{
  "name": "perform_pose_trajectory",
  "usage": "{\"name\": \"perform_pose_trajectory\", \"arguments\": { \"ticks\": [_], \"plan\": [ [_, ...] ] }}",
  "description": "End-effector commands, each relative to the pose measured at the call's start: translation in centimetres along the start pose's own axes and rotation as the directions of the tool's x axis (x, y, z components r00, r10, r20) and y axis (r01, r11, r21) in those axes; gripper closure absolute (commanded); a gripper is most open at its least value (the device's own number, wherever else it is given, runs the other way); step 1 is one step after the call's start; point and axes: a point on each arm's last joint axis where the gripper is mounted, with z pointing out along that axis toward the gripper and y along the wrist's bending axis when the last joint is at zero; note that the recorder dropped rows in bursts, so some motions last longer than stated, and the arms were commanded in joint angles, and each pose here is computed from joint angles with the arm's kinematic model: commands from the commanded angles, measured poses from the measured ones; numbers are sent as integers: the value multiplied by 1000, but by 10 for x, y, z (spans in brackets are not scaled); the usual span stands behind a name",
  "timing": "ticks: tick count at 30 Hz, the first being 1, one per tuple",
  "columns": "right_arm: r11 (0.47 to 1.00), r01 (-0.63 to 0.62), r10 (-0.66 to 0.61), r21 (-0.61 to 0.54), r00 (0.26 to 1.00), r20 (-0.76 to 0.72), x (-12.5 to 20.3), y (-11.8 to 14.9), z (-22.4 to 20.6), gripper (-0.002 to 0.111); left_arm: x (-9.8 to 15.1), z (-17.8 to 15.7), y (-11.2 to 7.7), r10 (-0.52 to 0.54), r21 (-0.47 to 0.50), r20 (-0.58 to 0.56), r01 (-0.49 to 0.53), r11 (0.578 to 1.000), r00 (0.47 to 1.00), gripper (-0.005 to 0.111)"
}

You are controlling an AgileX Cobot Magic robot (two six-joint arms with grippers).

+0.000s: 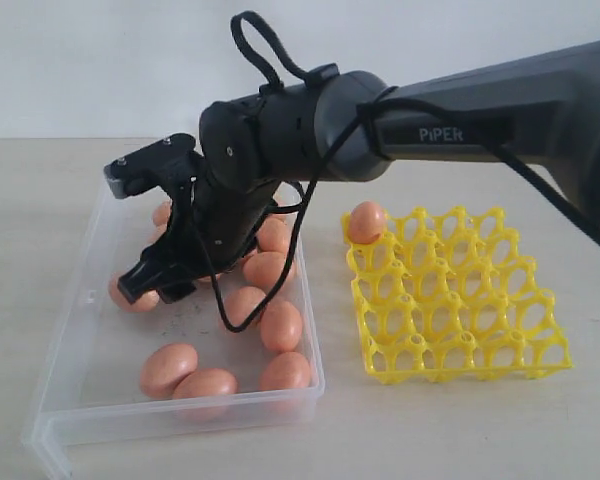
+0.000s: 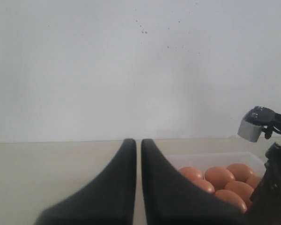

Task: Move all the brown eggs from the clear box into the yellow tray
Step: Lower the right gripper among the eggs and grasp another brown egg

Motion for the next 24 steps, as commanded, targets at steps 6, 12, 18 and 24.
{"name": "perform_pose_trajectory", "arguments": {
  "ticks": [6,12,18,24],
  "plan": [
    [989,-74,96,131,980,-175,0,-10,-21,53,-2,0,0,0,-2,13,0,1000,1000,103],
    [920,-343,371,188,918,-139,1,-11,-21,53,-2,0,0,0,-2,13,0,1000,1000,103],
    [841,-517,535,161,839,-98,-1,-7,-15,53,-2,0,0,0,-2,13,0,1000,1000,103],
    [738,-651,671,178,736,-88,5,-8,8,53,-2,0,0,0,-2,13,0,1000,1000,103]
  ]
}}
